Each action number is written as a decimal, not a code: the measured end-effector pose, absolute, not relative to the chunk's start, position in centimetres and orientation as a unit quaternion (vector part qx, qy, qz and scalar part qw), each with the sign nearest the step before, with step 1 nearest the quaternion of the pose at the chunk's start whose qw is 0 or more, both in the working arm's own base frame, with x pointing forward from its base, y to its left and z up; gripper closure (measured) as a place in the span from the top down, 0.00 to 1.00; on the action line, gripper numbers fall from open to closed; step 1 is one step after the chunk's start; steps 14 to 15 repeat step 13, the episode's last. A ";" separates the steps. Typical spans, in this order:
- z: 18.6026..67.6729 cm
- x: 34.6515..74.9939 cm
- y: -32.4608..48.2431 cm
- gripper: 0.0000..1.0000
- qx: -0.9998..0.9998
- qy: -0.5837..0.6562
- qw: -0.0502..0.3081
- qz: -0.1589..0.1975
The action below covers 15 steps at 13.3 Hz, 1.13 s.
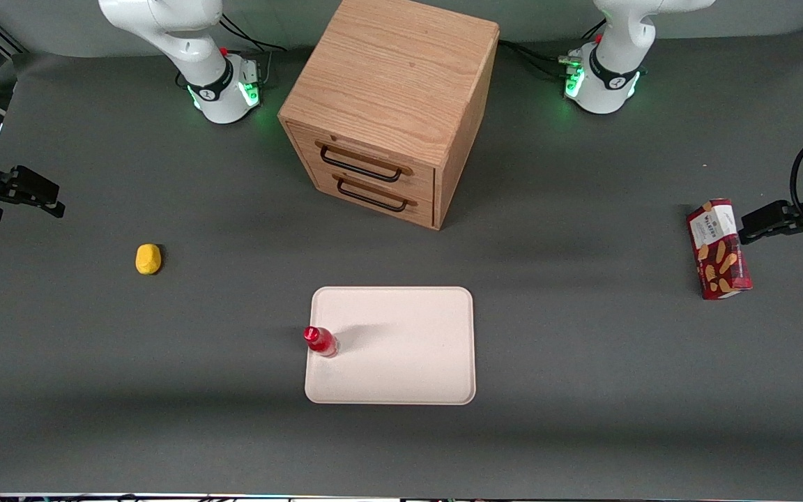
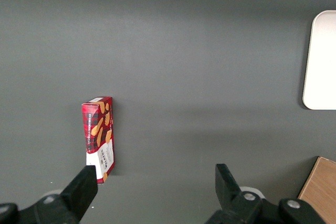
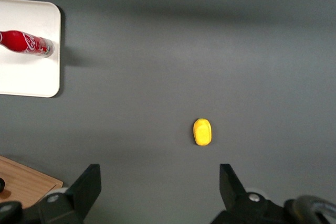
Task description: Place coke bottle on tray
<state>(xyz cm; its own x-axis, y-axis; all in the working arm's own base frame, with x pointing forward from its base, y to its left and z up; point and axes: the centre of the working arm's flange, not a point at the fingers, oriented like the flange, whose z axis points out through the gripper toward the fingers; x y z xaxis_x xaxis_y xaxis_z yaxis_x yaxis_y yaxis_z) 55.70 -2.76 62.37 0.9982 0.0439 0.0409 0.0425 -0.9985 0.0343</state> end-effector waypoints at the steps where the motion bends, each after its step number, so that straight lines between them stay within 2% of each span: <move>1: 62.3 55.9 -3.0 1.00 0.999 0.020 0.017 0.021; 15: 61.8 56.0 -2.9 1.00 1.000 0.019 0.009 0.006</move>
